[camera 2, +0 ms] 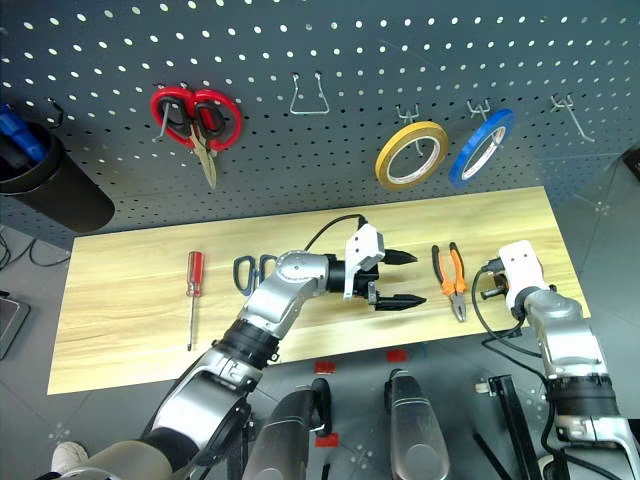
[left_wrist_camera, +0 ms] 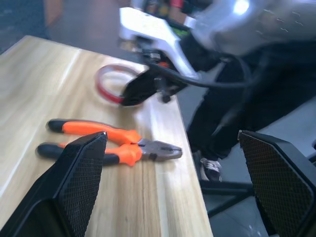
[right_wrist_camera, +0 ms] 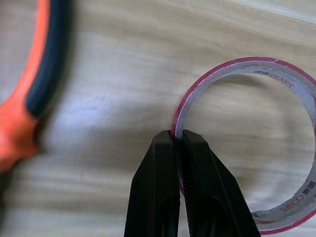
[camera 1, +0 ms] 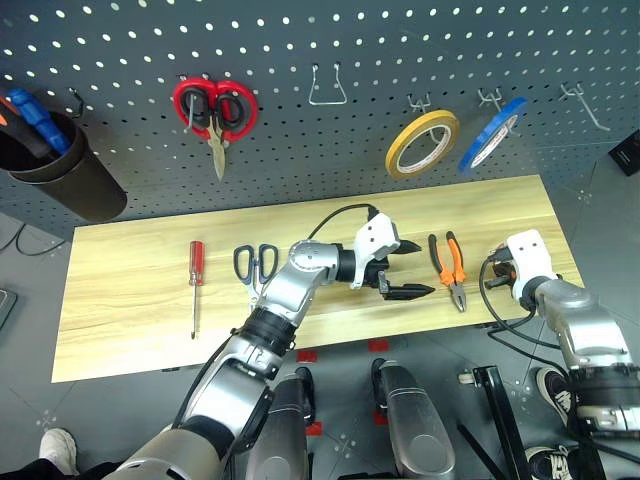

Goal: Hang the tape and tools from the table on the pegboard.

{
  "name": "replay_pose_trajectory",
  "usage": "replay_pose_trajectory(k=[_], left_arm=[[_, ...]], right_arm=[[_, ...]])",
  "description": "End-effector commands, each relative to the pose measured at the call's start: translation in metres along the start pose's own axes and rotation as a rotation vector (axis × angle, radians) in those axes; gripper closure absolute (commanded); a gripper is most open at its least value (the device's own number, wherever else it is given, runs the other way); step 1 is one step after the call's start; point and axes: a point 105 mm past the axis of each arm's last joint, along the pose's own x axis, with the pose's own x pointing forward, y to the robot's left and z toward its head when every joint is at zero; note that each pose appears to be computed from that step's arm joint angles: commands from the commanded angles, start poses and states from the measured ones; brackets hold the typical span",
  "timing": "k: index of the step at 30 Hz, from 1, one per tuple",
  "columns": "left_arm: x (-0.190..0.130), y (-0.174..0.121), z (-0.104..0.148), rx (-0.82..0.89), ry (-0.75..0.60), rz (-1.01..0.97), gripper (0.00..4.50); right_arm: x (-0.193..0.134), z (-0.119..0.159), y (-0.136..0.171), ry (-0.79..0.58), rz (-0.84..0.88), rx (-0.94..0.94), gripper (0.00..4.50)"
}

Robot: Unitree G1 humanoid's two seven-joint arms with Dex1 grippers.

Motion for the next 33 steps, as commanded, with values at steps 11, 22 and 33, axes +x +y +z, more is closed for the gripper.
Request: replay_pose_trajectory(k=[11, 22, 33], left_arm=[[-0.010, 0.005, 0.052, 0.068, -0.168, 0.242, 0.00], [0.016, 0.018, 0.075, 0.129, -0.212, 0.180, 0.00], [0.032, 0.018, 0.085, 0.144, -0.240, 0.146, 0.00]], right_arm=[[-0.041, 0.076, -0.024, -0.533, -0.337, -0.516, 4.47], [-0.011, 0.105, -0.061, -0.587, -0.440, -0.518, 4.47], [0.013, 0.108, -0.077, -0.558, -0.385, -0.327, 4.19]])
